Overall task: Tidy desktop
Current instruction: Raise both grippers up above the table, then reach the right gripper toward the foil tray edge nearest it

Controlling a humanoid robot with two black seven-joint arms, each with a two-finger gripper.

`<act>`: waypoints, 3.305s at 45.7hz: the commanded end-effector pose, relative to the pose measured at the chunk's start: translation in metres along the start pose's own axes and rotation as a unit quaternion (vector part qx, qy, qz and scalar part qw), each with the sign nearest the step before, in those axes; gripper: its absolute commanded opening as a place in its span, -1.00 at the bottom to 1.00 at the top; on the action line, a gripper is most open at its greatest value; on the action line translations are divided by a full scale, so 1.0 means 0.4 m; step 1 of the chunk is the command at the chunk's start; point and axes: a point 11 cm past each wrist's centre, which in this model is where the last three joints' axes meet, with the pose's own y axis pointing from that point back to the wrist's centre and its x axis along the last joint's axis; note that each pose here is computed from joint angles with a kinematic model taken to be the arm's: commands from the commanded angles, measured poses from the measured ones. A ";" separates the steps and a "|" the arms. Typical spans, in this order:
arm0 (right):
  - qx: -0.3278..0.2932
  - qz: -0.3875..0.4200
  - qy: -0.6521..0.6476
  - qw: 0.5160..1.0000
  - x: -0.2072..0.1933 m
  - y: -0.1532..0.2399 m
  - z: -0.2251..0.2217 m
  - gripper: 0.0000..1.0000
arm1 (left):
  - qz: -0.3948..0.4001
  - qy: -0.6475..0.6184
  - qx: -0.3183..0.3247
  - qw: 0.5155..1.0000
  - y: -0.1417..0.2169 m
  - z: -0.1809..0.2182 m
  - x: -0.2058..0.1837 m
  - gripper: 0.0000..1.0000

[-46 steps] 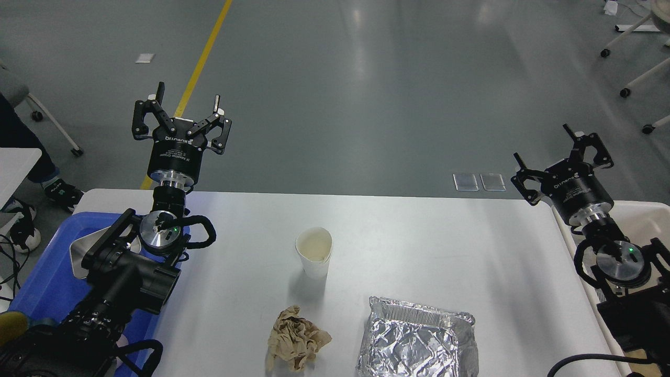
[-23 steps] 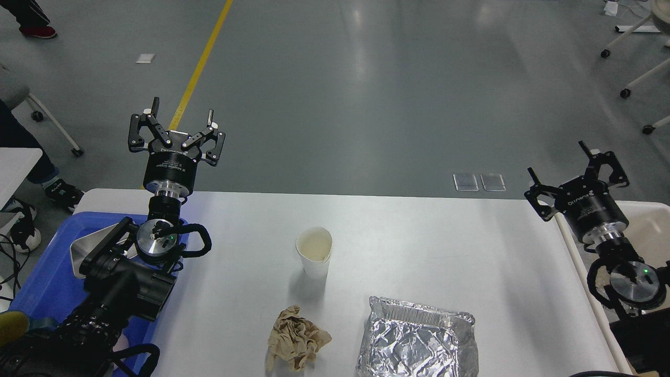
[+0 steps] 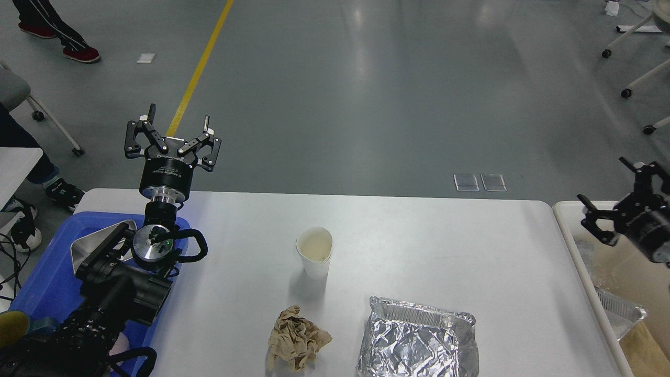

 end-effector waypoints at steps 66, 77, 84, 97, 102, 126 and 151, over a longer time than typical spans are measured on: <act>-0.262 -0.071 0.578 0.770 -0.135 0.242 -0.550 1.00 | 0.020 -0.038 -0.001 0.999 0.060 0.089 0.072 0.94; -0.285 -0.165 0.647 0.688 -0.298 0.218 -0.482 1.00 | 0.013 -0.037 0.001 0.999 0.063 0.091 0.071 0.94; -0.288 -0.215 0.655 0.665 -0.360 0.211 -0.421 1.00 | 0.013 -0.036 0.003 0.999 0.065 0.083 0.072 0.94; -0.307 -0.298 0.633 0.646 -0.409 0.212 -0.278 1.00 | 0.017 -0.046 0.023 0.999 0.081 0.065 0.085 0.94; -0.323 -0.337 0.614 0.637 -0.421 0.222 -0.198 1.00 | 0.018 -0.048 0.025 0.998 0.081 0.064 0.085 0.94; -0.359 -0.392 0.559 0.637 -0.367 0.232 0.039 1.00 | 0.021 -0.109 0.047 0.993 0.090 0.139 0.102 0.94; -0.395 -0.390 0.608 0.568 -0.316 0.238 0.202 1.00 | 0.025 -0.112 0.046 0.992 0.102 0.149 0.113 0.94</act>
